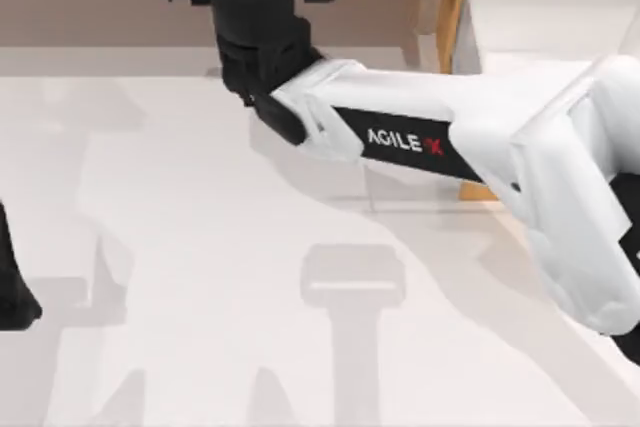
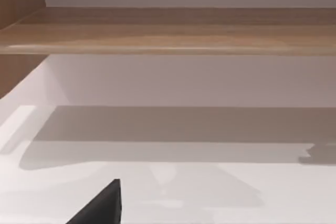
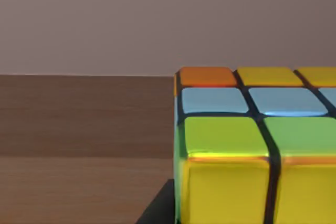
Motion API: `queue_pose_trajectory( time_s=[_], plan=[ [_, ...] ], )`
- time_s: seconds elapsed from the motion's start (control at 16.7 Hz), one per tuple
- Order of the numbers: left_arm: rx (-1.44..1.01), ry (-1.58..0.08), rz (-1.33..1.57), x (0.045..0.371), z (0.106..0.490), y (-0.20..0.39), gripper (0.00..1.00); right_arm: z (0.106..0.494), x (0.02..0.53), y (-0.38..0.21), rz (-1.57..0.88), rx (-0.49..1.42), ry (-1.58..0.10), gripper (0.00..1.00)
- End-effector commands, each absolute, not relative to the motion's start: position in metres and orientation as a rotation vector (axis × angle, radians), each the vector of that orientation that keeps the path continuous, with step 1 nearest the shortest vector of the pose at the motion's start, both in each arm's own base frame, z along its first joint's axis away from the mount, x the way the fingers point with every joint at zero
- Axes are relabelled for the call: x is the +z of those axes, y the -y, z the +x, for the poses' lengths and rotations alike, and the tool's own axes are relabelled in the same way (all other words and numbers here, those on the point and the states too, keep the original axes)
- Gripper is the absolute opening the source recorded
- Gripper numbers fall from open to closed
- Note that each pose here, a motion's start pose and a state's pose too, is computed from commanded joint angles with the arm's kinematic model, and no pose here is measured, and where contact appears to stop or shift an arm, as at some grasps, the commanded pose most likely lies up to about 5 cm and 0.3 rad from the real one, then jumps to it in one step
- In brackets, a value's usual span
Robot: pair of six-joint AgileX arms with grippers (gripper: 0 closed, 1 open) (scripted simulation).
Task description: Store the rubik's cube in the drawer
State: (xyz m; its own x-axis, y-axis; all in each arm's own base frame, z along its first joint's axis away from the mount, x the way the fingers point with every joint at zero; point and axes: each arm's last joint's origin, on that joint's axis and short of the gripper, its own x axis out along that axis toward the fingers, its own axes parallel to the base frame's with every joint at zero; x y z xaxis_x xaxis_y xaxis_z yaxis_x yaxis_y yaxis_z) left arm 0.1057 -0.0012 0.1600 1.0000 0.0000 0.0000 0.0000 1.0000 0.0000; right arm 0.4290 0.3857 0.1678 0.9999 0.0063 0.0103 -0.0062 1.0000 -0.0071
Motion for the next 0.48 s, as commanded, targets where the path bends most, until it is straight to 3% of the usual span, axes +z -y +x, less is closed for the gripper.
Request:
queue_pose_trajectory(
  time_s=[0.48],
  plan=[
    [0.0, 0.0, 0.0, 0.16, 0.1057, 0.0012, 1.0, 0.4305, 0.1712, -0.3844, 0.009, 0.003, 0.001, 0.0]
  ],
)
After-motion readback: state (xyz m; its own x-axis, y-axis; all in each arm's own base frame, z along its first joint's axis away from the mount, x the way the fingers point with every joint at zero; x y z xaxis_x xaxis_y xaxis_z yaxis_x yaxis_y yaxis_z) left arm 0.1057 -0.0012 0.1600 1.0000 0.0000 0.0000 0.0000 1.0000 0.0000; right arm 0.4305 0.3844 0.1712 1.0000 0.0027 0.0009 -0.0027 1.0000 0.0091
